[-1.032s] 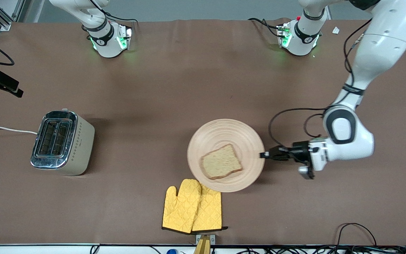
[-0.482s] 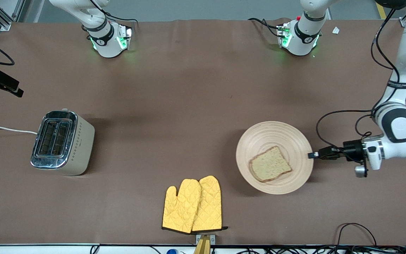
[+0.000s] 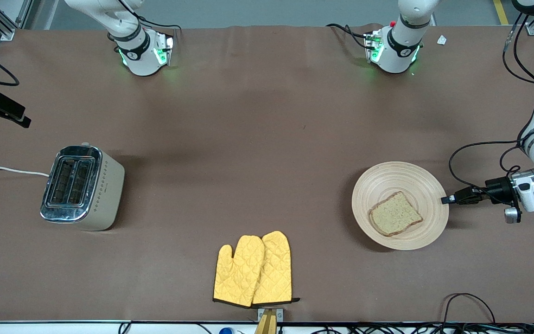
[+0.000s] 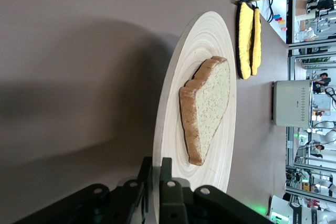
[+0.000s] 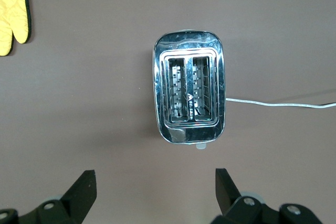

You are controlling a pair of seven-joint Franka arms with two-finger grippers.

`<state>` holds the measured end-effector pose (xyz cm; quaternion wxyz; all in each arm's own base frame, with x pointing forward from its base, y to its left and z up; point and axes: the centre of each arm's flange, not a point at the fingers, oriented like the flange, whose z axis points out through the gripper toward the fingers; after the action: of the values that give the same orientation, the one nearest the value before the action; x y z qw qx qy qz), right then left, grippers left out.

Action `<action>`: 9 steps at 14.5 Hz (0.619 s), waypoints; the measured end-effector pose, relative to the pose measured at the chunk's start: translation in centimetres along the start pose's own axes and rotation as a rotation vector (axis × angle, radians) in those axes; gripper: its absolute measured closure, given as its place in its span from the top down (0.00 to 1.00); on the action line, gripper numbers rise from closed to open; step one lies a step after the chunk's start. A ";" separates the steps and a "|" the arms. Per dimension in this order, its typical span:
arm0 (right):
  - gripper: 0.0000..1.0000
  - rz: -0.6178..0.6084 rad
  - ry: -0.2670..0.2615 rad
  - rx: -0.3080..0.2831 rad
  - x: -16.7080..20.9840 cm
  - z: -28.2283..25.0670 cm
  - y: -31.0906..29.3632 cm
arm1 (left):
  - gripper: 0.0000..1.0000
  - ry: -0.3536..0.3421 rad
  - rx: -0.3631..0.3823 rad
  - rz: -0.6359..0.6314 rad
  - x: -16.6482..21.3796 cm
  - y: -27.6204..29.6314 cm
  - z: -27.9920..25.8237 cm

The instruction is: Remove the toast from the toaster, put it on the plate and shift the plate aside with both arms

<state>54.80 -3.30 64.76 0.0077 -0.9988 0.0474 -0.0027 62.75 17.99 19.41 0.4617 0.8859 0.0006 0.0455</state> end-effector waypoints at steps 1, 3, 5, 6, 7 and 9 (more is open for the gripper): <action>1.00 0.000 0.000 0.000 0.0 0.0 0.0 | 0.09 0.001 -0.007 -0.008 -0.2 -0.8 0.2; 1.00 0.000 -0.001 0.000 0.0 0.0 0.0 | 0.09 -0.002 -0.017 -0.027 -0.6 -2.0 0.8; 1.00 0.000 -0.003 0.000 0.0 0.0 0.0 | 0.09 -0.005 -0.023 -0.048 -1.1 -3.4 1.2; 1.00 0.000 -0.003 0.000 0.0 0.0 0.0 | 0.09 -0.007 -0.027 -0.055 -1.3 -3.8 1.4; 1.00 0.000 -0.004 0.000 0.0 0.0 0.0 | 0.12 -0.009 -0.031 -0.060 -1.4 -4.2 1.6; 1.00 0.000 -0.004 0.000 0.0 0.0 0.0 | 0.30 -0.008 -0.035 -0.066 -1.5 -4.6 1.8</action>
<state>54.76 -3.29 64.73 0.0078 -0.9988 0.0473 -0.0008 61.62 19.11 14.48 0.4786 0.8772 0.0271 0.0266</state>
